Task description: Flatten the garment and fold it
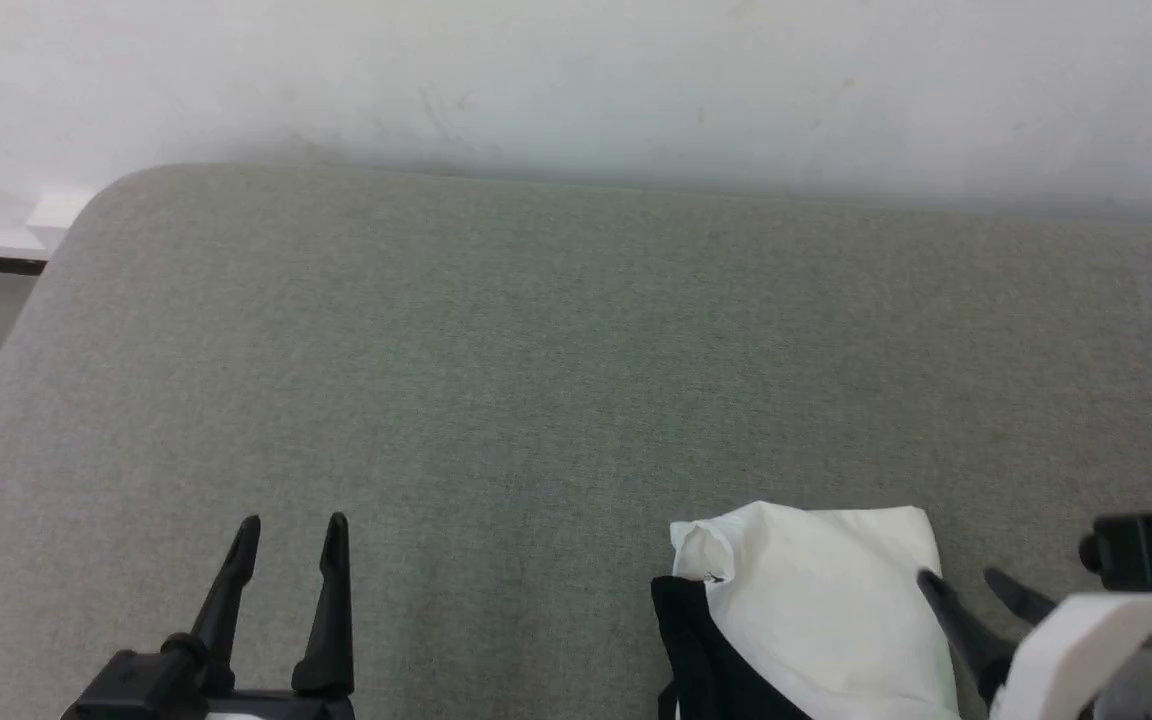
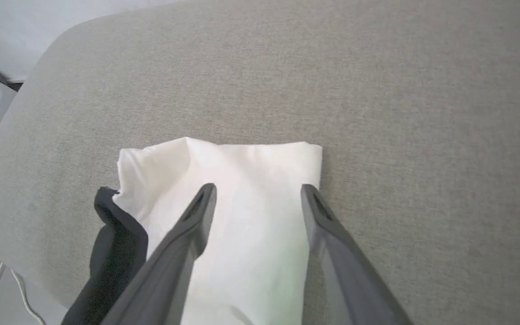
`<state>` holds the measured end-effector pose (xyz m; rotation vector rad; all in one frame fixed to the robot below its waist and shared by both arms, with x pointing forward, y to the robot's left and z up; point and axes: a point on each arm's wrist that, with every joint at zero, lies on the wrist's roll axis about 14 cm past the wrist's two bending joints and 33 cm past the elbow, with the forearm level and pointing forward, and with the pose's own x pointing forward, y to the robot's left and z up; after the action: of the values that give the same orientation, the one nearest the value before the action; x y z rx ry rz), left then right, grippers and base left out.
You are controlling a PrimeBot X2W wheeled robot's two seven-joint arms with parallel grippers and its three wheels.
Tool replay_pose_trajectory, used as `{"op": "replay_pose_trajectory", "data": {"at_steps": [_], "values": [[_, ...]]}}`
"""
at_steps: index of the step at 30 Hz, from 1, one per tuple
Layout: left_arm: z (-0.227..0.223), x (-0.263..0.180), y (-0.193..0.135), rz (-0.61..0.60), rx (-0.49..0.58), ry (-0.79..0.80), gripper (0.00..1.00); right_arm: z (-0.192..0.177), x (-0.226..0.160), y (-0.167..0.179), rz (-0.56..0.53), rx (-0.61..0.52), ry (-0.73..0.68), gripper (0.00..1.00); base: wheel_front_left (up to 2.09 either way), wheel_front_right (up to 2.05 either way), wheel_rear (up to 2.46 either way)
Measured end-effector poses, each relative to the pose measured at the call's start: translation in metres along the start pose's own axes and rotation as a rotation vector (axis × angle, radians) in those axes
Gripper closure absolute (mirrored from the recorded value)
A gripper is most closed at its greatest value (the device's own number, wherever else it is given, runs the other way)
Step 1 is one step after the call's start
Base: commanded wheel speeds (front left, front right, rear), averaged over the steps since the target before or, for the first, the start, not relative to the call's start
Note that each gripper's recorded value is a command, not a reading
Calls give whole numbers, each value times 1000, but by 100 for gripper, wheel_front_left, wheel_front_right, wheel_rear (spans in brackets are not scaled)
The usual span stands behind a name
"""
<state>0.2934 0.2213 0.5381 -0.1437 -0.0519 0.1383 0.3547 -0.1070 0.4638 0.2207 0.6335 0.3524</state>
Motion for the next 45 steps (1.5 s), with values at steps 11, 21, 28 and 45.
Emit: {"op": "replay_pose_trajectory", "data": {"at_steps": [11,21,28,45], "values": [[-3,7,-3,-19,15,29,0,-69,1,-28,-50,177,160,0,0,0,0],[2,-1,6,1,39,30,0,-91,22,-19,-14,204,233,81,0,0,0],[4,3,-4,-34,29,24,0,-75,25,-27,-46,193,161,100,0,0,0],[18,81,-55,-217,65,-59,0,103,6,-131,-398,-223,-74,100,0,0,0]]}}
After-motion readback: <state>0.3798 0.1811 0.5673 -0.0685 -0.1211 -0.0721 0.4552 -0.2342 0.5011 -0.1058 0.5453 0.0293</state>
